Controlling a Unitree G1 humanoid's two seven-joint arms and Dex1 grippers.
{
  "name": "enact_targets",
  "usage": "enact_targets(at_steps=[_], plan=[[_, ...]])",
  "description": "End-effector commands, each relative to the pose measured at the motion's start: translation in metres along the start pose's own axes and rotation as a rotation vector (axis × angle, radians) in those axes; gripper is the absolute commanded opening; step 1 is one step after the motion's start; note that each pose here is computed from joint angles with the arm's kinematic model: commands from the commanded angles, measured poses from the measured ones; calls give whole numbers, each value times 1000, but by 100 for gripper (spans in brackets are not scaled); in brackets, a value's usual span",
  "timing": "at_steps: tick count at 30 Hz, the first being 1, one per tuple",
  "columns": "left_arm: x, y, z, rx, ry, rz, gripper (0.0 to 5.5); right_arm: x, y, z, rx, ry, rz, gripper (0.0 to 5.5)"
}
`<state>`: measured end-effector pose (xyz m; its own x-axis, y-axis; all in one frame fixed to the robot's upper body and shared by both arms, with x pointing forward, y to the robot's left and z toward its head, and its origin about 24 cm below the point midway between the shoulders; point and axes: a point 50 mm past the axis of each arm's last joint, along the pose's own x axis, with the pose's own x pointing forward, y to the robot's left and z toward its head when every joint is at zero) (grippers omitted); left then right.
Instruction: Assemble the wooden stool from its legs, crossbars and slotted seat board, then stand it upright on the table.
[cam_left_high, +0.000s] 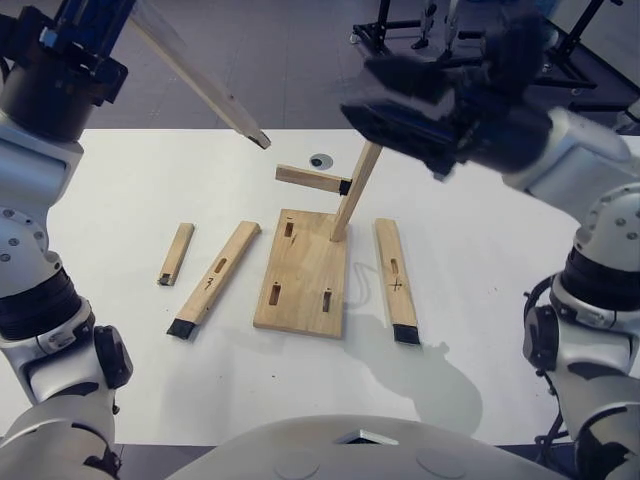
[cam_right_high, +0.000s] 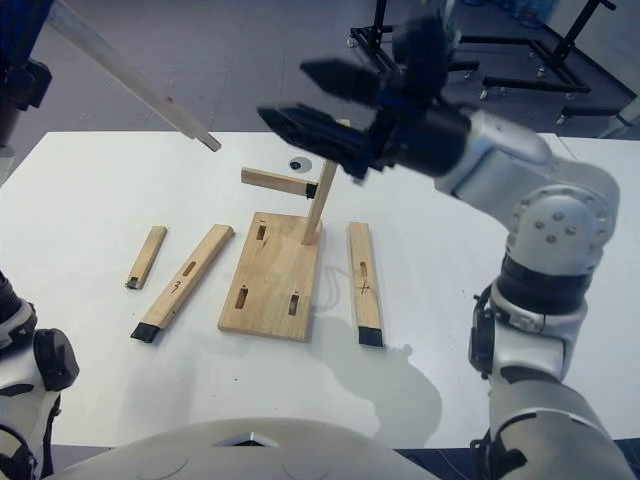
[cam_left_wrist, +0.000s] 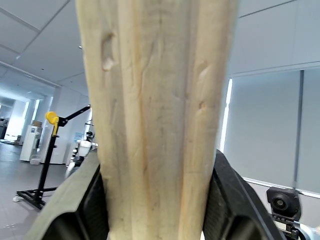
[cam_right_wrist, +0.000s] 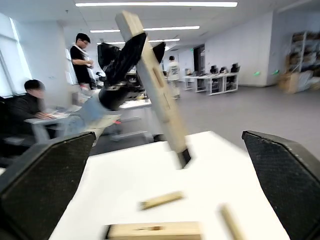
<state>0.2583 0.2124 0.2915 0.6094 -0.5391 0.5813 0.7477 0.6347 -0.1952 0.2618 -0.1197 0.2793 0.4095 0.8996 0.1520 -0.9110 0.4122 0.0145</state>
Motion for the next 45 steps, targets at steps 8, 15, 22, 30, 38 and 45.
enact_targets(at_steps=[8, 15, 22, 30, 38, 45], plan=[[8, -10, -13, -15, 6, -17, 201, 65, 40, -50, -300, 132, -2, 540], [7, -14, -19, -24, 25, -27, 201, 75, 17, -51, -404, 143, -172, 540], [6, -16, -24, -18, 40, -25, 201, 74, 4, -52, -441, 173, -237, 540], [6, -17, -26, -11, 48, -22, 201, 70, 1, -50, -420, 168, -240, 540], [7, -10, -29, 35, 66, 27, 201, 61, 22, -50, -371, 164, -83, 540], [3, 8, -25, 68, 86, 96, 201, 11, -8, -24, -296, 201, -101, 540]])
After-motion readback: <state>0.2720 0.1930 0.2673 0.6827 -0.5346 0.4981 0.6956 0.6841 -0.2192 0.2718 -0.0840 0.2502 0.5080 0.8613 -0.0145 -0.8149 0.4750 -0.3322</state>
